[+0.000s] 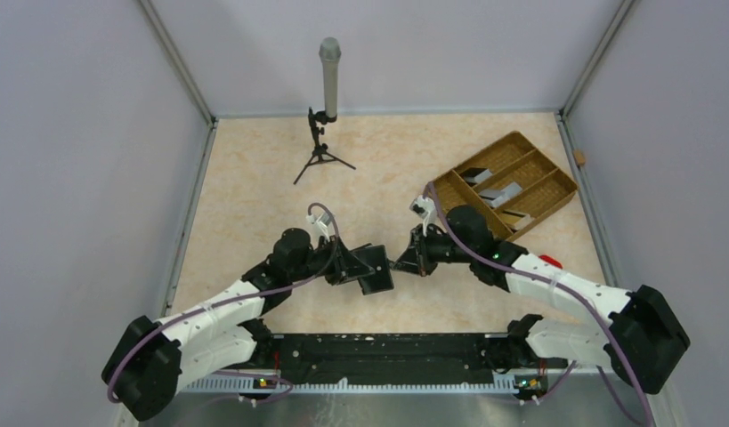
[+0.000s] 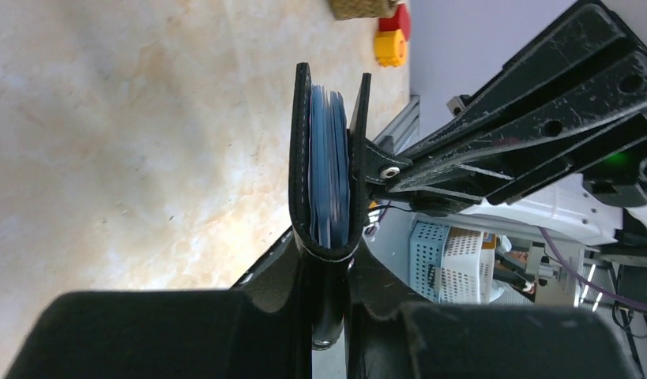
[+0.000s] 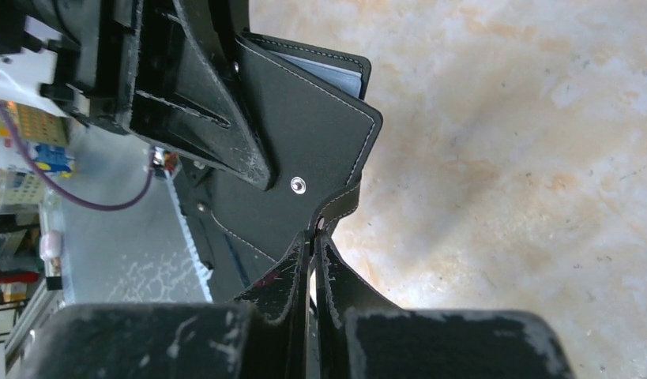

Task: Put the credit cards into the card holder
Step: Close the card holder at the center of the board.

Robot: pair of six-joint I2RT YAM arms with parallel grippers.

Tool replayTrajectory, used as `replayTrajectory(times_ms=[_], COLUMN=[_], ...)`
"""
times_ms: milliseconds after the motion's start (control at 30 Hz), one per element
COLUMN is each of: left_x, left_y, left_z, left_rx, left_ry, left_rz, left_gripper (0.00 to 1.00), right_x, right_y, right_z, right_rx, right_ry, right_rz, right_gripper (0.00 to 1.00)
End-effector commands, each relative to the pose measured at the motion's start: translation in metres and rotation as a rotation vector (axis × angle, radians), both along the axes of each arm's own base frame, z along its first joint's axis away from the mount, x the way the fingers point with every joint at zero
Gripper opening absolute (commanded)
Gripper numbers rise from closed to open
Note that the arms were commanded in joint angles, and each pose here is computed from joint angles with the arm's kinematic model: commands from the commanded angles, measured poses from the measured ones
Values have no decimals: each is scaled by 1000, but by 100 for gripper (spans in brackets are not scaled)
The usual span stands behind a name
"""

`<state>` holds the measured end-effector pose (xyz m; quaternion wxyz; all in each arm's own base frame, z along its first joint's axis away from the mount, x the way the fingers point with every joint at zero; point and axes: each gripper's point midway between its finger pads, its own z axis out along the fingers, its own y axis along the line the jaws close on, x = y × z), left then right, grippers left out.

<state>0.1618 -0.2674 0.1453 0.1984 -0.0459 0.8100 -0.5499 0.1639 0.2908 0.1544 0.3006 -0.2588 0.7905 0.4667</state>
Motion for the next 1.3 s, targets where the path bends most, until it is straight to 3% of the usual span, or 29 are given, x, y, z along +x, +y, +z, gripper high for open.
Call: replayTrajectory(times_ms=[0,167,600,1267], left_x=[15,16,5,0], left_y=[0,3,-12,-9], left_z=[-7,-49,-103,-127], left_rx=[34,110,174,257], left_ry=[20,95,171,228], left_rz=[67,83,35,19], left_gripper=[0,0,0,0], right_x=[4,13,2,-12], right_y=[13,12,27,29], right_z=[3,-33,-97,-98], right_rx=[-22,-122,-288,-245], right_ry=[-61,-30,29,23], right_rz=[19,-33,-17,45], right_gripper=[0,0,0,0])
